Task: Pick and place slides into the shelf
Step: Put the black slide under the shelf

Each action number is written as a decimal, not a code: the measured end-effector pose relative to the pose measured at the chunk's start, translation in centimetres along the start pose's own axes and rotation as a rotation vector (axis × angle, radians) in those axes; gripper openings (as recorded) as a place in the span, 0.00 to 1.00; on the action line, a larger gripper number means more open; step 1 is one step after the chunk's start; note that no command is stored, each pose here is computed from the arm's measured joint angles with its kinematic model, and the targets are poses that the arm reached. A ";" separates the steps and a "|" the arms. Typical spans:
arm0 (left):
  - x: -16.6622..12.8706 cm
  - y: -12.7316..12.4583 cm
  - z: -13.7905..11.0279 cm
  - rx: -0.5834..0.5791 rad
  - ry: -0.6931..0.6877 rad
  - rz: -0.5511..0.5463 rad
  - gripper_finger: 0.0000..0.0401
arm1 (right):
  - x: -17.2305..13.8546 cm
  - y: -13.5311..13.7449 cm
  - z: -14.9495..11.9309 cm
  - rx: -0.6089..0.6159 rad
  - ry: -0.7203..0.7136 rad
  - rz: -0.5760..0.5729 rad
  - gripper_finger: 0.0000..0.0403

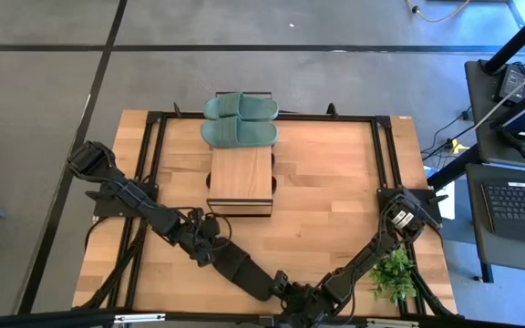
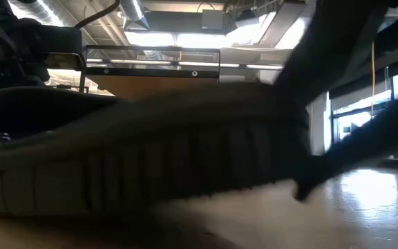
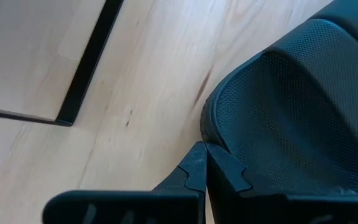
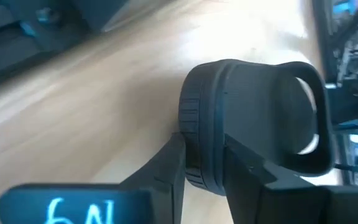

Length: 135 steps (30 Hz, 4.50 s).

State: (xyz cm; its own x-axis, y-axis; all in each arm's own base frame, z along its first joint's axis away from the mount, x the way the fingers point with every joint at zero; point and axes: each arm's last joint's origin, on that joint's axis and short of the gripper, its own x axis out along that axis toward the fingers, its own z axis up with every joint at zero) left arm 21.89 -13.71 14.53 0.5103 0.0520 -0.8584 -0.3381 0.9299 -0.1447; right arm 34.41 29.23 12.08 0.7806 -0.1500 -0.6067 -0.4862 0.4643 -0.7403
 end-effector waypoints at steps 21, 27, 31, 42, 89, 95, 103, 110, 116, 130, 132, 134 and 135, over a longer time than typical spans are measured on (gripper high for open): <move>0.0 0.5 -0.4 0.022 0.042 0.043 0.00 | -0.1 0.0 -0.2 -0.014 0.027 -0.002 0.14; -0.1 0.6 -0.6 0.032 0.069 0.057 0.00 | -1.2 0.0 0.0 -0.037 0.059 -0.055 0.14; -0.8 0.7 -0.3 0.027 0.060 0.041 0.00 | -2.9 -1.0 0.1 0.057 0.061 -0.055 0.14; -4.5 1.3 0.8 0.038 -0.023 -0.057 0.00 | -8.2 -2.3 -1.8 0.317 0.219 0.038 0.13; -12.5 4.6 3.1 0.175 -0.510 0.002 0.00 | -15.8 -5.0 -15.4 0.059 0.626 0.227 0.12; -13.8 5.5 3.3 0.179 -0.602 0.066 0.00 | -17.1 -4.6 -19.9 -0.063 0.520 0.149 0.12; -15.1 6.5 3.6 0.166 -0.692 0.126 0.00 | -18.1 -4.4 -22.9 -0.069 0.329 0.127 0.12; -15.0 7.2 4.1 0.202 -0.688 0.181 0.00 | -17.8 -3.9 -21.5 0.001 0.185 0.142 0.12; -14.7 7.7 4.5 0.195 -0.662 0.170 0.00 | -18.1 -3.4 -21.2 0.002 0.145 0.233 0.12; -14.5 8.2 4.9 0.162 -0.653 0.177 0.00 | -18.0 -3.1 -20.8 -0.095 0.062 0.305 0.12; -14.5 8.2 4.9 0.163 -0.654 0.177 0.00 | -17.7 -2.9 -21.0 -0.124 0.054 0.316 0.12; -14.5 8.2 4.9 0.162 -0.654 0.177 0.00 | -17.4 -2.6 -21.4 -0.123 0.059 0.331 0.12; -14.5 8.2 4.9 0.162 -0.654 0.177 0.00 | -17.1 -2.5 -21.6 -0.120 0.066 0.330 0.12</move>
State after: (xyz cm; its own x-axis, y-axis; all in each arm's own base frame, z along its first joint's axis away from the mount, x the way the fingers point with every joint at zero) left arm 15.64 -5.07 28.21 0.8473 0.3688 -0.3822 -0.3636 0.9273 0.0887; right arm 13.73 11.79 18.04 0.5488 -0.0667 -0.8333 -0.7537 0.3917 -0.5277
